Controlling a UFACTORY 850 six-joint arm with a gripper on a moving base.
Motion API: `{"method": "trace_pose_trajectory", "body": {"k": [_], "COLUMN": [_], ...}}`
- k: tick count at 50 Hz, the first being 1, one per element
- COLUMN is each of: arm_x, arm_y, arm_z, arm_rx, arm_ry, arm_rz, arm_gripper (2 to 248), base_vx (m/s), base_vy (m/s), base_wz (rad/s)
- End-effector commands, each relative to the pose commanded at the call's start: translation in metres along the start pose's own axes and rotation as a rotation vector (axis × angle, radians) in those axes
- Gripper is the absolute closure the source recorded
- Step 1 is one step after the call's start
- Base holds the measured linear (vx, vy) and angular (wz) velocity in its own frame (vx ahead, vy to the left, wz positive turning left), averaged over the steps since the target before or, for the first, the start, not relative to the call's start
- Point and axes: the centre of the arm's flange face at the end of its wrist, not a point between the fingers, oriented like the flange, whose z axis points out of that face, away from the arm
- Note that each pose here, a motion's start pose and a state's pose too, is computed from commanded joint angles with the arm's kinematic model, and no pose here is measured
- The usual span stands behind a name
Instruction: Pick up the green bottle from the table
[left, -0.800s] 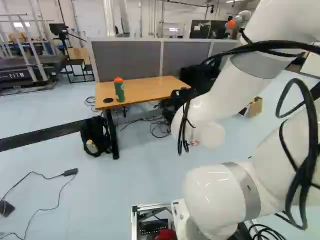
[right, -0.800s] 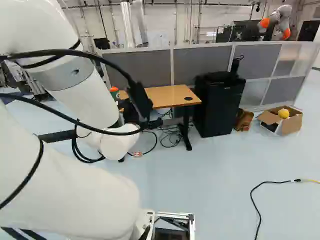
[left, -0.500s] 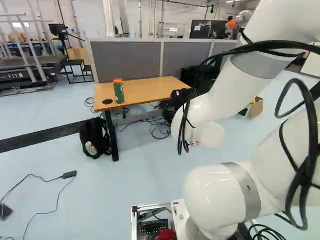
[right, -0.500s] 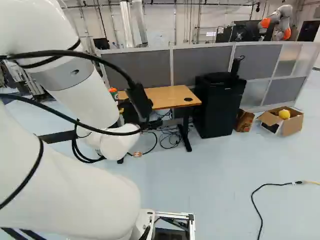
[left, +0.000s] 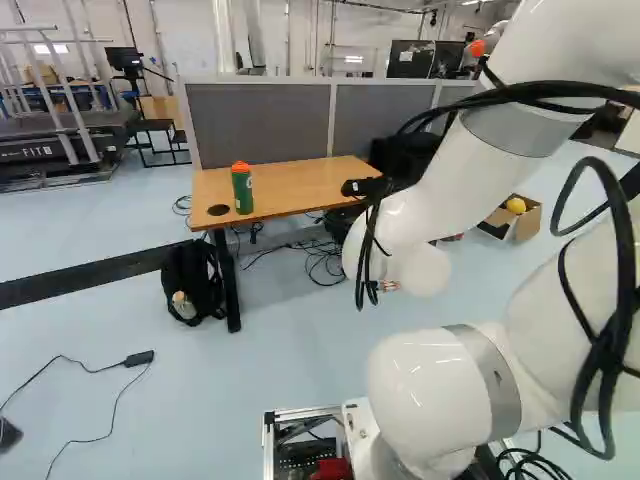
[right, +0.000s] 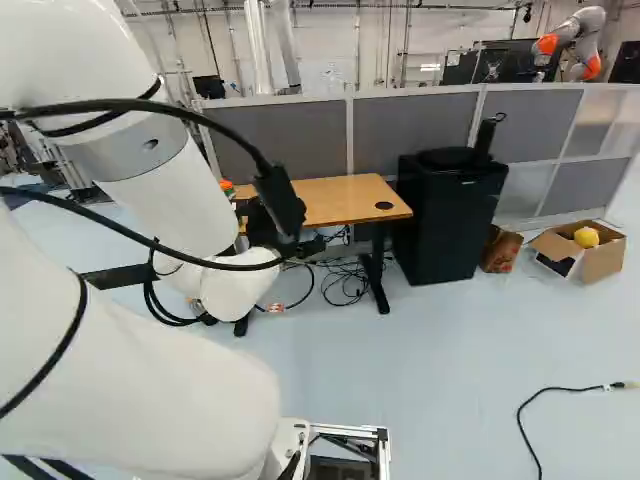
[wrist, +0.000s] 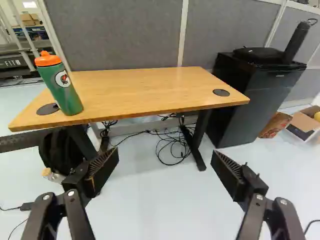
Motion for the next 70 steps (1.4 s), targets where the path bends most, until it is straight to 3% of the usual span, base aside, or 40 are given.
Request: {"method": "trace_pose_trajectory", "body": {"k": [70], "arm_x": [0.0], "arm_y": [0.0], "arm_z": [0.0], "arm_rx": [0.0], "arm_ry": [0.0], "arm_rz": [0.0], "arm_gripper": [3], "base_vx": [0.081], "base_vy": [0.057], "base_wz": [0.208]}}
